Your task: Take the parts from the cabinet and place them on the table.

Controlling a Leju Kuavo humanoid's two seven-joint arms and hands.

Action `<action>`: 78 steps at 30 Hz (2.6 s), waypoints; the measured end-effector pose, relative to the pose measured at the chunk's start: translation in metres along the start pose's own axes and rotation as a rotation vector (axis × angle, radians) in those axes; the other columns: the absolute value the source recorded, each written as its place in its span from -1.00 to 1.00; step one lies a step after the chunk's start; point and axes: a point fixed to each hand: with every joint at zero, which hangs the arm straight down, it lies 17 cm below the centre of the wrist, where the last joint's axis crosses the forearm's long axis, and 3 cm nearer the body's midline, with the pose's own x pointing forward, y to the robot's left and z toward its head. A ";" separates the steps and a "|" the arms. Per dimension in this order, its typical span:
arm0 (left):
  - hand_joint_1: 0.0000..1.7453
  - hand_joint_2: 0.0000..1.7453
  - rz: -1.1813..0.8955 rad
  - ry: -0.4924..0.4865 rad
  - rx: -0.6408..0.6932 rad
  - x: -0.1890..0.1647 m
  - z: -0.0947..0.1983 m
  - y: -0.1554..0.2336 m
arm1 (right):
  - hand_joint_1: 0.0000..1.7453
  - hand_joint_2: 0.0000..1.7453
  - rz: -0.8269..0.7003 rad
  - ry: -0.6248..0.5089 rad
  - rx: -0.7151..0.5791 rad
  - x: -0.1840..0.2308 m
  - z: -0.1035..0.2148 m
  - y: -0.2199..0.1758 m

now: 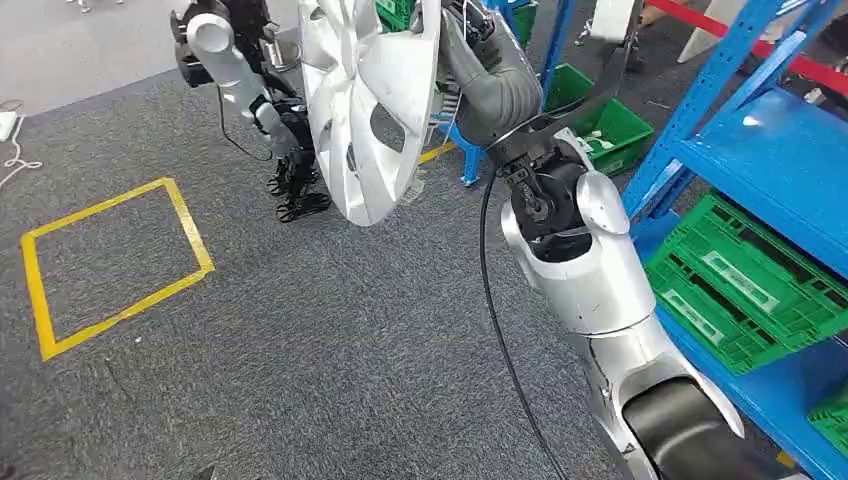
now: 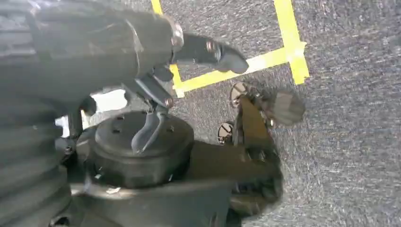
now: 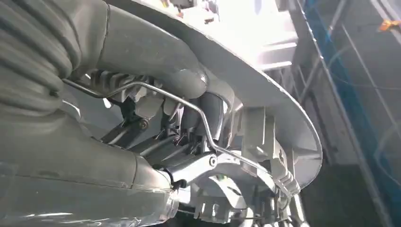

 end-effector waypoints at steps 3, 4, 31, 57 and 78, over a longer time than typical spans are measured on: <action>-1.00 1.00 -0.032 -0.018 -0.057 0.005 0.002 -0.007 | 1.00 1.00 0.010 0.013 -0.010 -0.001 -0.002 -0.001; -1.00 1.00 -0.042 -0.018 -0.071 0.003 0.002 -0.008 | 1.00 1.00 0.011 0.015 -0.010 -0.001 -0.002 -0.001; -1.00 1.00 -0.098 -0.090 -0.201 -0.003 -0.011 -0.021 | 1.00 1.00 0.073 -0.013 0.055 0.008 -0.027 0.025; -1.00 1.00 -0.108 0.003 -0.044 -0.020 -0.024 0.022 | 1.00 1.00 0.057 0.041 0.029 -0.017 -0.025 0.012; -1.00 1.00 -0.124 -0.029 -0.084 -0.011 -0.021 0.016 | 1.00 1.00 0.065 0.027 0.012 -0.010 -0.026 0.001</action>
